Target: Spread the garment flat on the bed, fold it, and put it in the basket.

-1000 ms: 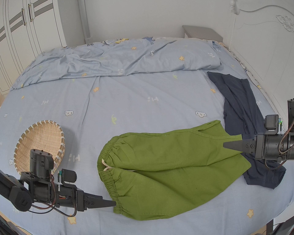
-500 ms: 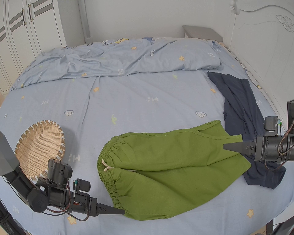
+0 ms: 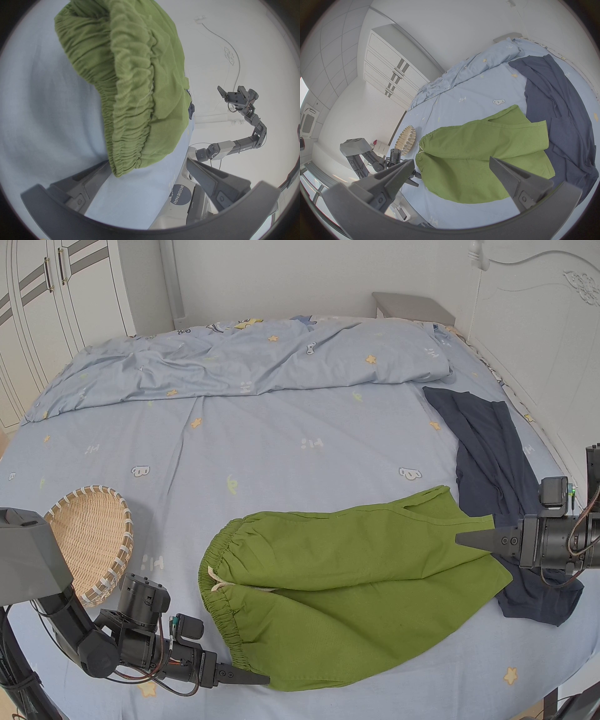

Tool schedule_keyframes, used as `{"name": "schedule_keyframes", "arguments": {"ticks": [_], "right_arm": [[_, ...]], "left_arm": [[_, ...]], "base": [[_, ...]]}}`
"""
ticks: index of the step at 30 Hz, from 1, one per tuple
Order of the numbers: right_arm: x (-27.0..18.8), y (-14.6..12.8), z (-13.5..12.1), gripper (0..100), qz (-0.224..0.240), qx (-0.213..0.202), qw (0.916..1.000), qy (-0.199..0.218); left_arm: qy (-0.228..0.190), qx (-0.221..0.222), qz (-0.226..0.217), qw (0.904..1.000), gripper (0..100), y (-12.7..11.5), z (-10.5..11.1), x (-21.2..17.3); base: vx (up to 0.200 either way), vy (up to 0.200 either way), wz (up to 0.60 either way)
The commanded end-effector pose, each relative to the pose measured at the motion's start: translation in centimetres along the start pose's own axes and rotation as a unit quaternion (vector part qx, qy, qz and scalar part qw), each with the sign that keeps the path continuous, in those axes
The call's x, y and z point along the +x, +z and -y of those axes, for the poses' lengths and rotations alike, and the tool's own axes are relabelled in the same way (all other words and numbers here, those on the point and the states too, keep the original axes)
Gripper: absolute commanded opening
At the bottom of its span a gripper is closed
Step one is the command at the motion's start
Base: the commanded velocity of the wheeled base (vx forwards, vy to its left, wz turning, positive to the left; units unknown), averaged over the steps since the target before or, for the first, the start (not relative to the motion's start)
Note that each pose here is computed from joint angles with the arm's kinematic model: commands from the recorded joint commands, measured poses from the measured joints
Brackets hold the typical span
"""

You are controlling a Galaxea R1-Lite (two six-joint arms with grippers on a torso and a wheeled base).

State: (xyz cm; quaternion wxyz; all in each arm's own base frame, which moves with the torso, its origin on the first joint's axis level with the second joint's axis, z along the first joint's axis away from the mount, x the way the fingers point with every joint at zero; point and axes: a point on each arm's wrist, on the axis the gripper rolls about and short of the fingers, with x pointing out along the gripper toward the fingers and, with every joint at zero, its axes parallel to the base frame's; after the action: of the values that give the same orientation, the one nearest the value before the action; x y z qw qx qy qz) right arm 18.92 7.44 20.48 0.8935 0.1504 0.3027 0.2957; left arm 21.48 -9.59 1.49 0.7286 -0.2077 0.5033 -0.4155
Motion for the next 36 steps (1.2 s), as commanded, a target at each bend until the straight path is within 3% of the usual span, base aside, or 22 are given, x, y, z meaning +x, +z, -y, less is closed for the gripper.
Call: {"name": "schedule_keyframes", "arguments": {"ticks": [1, 9, 10, 22, 32, 36], "right_arm": [[0.0, 0.0, 0.0, 100, 0.001, -0.001, 1.0000, 0.000], [0.0, 0.0, 0.0, 100, 0.001, 0.000, 1.0000, 0.000], [0.0, 0.0, 0.0, 100, 0.001, 0.000, 1.0000, 0.000], [0.1, 0.0, 0.0, 100, -0.002, 0.001, 1.0000, 0.000], [0.7, -0.5, -0.5, 100, -0.022, -0.001, 0.9997, 0.015], [1.6, -1.7, -0.1, 100, -0.051, 0.005, 0.9986, 0.013]], "left_arm": [[0.004, -0.007, -0.006, 0.9999, 100, 0.2, -0.6, 0.6], [0.005, -0.007, -0.003, 1.0000, 100, 0.7, -0.9, 0.9], [0.004, -0.006, -0.003, 1.0000, 0, 0.8, -0.8, 0.9], [0.012, -0.019, 0.012, 0.9997, 0, 0.8, -1.3, 0.0], [0.048, -0.050, 0.108, 0.9918, 0, -1.0, -0.7, -6.8], [0.072, -0.075, 0.151, 0.9831, 0, -2.6, 0.0, -9.8]], "base": [[0.000, 0.000, 0.00], [0.000, 0.000, 0.00], [0.000, 0.000, 0.00], [0.000, 0.000, 0.00], [0.000, 0.000, 0.00], [0.000, 0.000, 0.00]]}}
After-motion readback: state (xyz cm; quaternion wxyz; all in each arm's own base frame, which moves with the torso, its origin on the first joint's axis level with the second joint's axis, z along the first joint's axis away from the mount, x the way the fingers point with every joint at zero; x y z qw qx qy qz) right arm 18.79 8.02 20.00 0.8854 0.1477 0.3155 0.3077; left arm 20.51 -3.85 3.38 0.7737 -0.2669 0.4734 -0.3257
